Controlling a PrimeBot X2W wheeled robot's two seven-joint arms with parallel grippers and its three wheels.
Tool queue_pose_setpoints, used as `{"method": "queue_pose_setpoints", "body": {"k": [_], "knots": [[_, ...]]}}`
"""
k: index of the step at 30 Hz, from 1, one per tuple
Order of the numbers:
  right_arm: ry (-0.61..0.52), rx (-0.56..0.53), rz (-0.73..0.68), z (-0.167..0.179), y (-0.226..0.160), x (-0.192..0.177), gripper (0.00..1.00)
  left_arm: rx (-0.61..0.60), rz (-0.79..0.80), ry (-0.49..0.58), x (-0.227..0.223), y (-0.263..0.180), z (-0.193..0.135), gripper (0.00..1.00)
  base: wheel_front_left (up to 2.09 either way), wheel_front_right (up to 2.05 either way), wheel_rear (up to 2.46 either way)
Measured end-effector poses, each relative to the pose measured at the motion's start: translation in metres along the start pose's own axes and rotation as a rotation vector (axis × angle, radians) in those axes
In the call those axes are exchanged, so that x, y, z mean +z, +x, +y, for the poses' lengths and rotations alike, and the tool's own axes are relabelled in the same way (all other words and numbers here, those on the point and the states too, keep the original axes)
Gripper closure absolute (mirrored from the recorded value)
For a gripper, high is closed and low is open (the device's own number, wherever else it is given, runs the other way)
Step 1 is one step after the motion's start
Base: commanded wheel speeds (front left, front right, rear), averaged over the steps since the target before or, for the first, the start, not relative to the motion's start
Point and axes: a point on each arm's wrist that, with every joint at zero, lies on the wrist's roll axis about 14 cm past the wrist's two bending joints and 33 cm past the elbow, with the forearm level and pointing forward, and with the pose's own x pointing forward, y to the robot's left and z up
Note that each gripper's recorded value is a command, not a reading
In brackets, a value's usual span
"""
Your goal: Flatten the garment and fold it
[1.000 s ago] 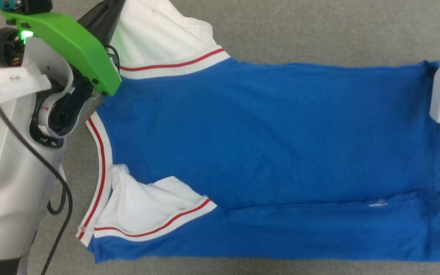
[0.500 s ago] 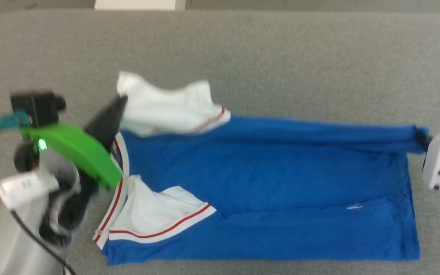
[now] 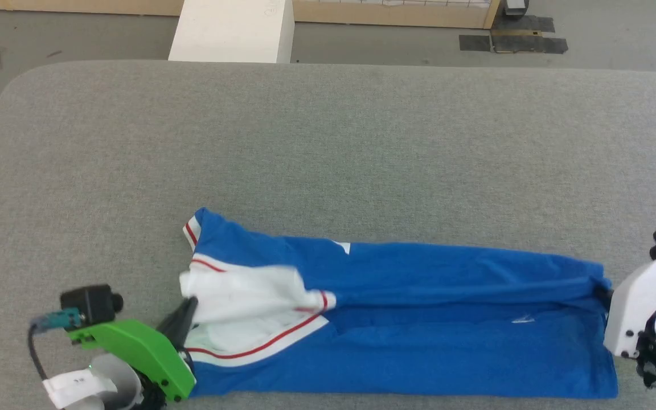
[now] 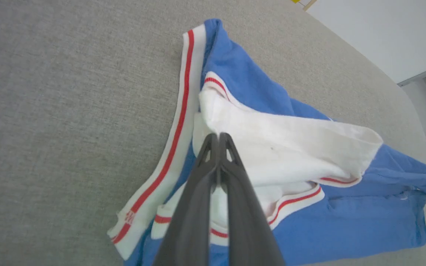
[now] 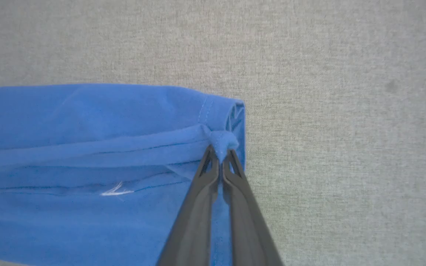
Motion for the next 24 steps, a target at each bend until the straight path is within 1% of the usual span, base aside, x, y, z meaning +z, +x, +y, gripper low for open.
{"method": "queue_pose_setpoints", "body": {"k": [3, 4, 5, 6, 7, 8, 12, 15, 16, 18, 19, 20, 22, 23, 24], "knots": [[0.005, -0.007, 0.030, -0.002, 0.003, -0.011, 1.00, 0.027, 0.049, -0.025, -0.017, 0.001, 0.008, 1.00, 0.00, 0.00, 0.00], [0.008, -0.009, 0.031, -0.002, 0.003, -0.012, 0.89, 0.033, 0.061, -0.025, -0.020, 0.001, 0.009, 1.00, 0.00, 0.00, 0.00], [0.013, -0.011, 0.034, -0.003, 0.003, -0.015, 0.53, 0.041, 0.071, -0.027, -0.024, 0.001, 0.012, 1.00, 0.00, 0.00, 0.00], [0.015, -0.013, 0.037, -0.003, 0.003, -0.018, 0.00, 0.052, 0.083, -0.029, -0.027, 0.001, 0.014, 0.82, 0.00, 0.00, 0.00], [0.020, -0.012, 0.036, -0.003, 0.002, -0.020, 0.00, 0.060, 0.094, -0.027, -0.030, 0.000, 0.016, 0.23, 0.00, 0.00, 0.00], [0.033, -0.011, 0.025, -0.003, 0.001, -0.020, 0.00, 0.065, 0.101, -0.027, -0.031, -0.001, 0.017, 0.00, 0.00, 0.00, 0.00], [0.069, -0.014, -0.058, -0.008, -0.013, -0.011, 0.00, 0.110, 0.075, 0.000, -0.021, -0.007, 0.028, 0.00, 0.00, 0.00, 0.00], [0.090, -0.011, -0.138, -0.010, -0.028, 0.001, 0.00, 0.128, -0.033, 0.041, 0.011, -0.013, 0.031, 0.00, 0.00, 0.00, 0.00], [0.099, -0.007, -0.165, -0.010, -0.034, 0.005, 0.00, 0.124, -0.094, 0.058, 0.027, -0.016, 0.027, 0.00, 0.00, 0.00, 0.00], [0.103, -0.006, -0.197, -0.011, -0.043, 0.011, 0.00, 0.119, -0.237, 0.131, 0.063, -0.021, 0.021, 0.00, 0.00, 0.00, 0.00], [0.110, -0.008, -0.208, -0.013, -0.047, 0.012, 0.00, 0.108, -0.326, 0.171, 0.084, -0.024, 0.015, 0.00, 0.00, 0.00, 0.00], [0.115, -0.013, -0.209, -0.015, -0.049, 0.013, 0.00, 0.096, -0.420, 0.237, 0.105, -0.028, 0.009, 0.00, 0.00, 0.00, 0.00], [0.105, -0.028, -0.189, -0.018, -0.050, 0.011, 0.00, 0.072, -0.570, 0.306, 0.134, -0.034, -0.002, 0.00, 0.00, 0.00, 0.00], [0.100, -0.034, -0.169, -0.019, -0.048, 0.008, 0.00, 0.063, -0.647, 0.361, 0.145, -0.038, -0.007, 0.00, 0.00, 0.00, 0.00], [0.094, -0.038, -0.148, -0.020, -0.046, 0.005, 0.00, 0.052, -0.698, 0.384, 0.152, -0.039, -0.010, 0.00, 0.00, 0.00, 0.00]]}}
